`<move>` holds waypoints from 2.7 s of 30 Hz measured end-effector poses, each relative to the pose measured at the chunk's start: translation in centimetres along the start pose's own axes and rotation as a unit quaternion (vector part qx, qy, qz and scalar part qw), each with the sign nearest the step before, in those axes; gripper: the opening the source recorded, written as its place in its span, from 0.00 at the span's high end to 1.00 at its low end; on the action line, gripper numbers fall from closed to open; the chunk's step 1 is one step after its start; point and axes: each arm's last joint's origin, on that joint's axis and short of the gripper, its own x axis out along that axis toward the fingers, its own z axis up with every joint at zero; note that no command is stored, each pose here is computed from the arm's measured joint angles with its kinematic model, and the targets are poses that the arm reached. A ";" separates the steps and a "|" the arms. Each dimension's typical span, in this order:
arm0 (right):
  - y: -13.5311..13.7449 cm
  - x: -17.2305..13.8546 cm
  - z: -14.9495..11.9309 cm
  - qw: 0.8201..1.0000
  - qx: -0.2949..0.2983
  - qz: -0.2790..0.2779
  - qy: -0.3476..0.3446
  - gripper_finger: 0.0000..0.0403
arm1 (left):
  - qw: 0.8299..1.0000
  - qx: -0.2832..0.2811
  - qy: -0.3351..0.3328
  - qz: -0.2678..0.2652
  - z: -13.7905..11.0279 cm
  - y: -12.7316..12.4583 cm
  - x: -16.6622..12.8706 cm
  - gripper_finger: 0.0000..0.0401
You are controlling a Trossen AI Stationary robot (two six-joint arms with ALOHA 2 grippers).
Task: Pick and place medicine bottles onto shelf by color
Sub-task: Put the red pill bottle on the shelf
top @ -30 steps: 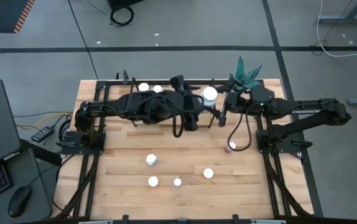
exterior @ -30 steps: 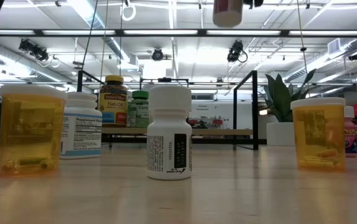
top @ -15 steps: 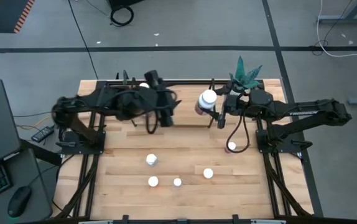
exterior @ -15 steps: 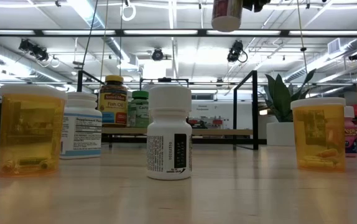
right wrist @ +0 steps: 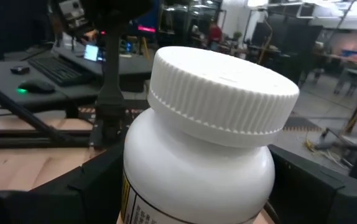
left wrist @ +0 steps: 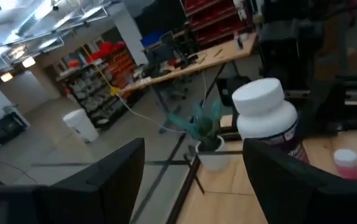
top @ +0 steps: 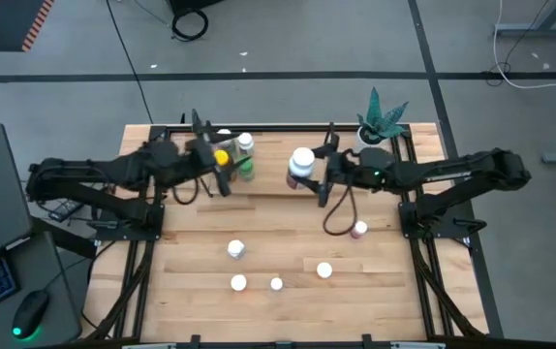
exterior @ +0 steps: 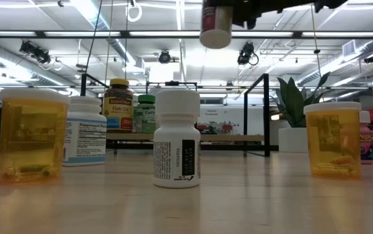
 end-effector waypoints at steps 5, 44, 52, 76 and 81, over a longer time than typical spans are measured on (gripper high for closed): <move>1.4 2.2 -0.1 0.999 0.007 -0.030 0.016 0.18 | 0.998 -0.060 -0.028 -0.016 -3.1 0.6 -3.1 0.32; 1.7 12.1 -1.1 0.972 0.063 -0.212 0.074 0.18 | 0.905 -0.287 -0.148 -0.278 -20.8 -4.8 -11.9 0.53; 1.8 12.2 -1.2 0.970 0.079 -0.220 0.061 0.18 | 0.873 -0.374 -0.116 -0.292 -20.9 -4.8 -11.9 0.53; -1.7 16.2 -7.9 0.945 0.088 -0.306 0.077 0.18 | 0.914 -0.268 -0.125 -0.278 -21.3 -5.1 -11.8 0.53; -3.4 16.2 -7.9 0.939 0.092 -0.325 0.072 0.18 | 0.914 -0.267 -0.125 -0.278 -21.3 -5.1 -11.8 0.52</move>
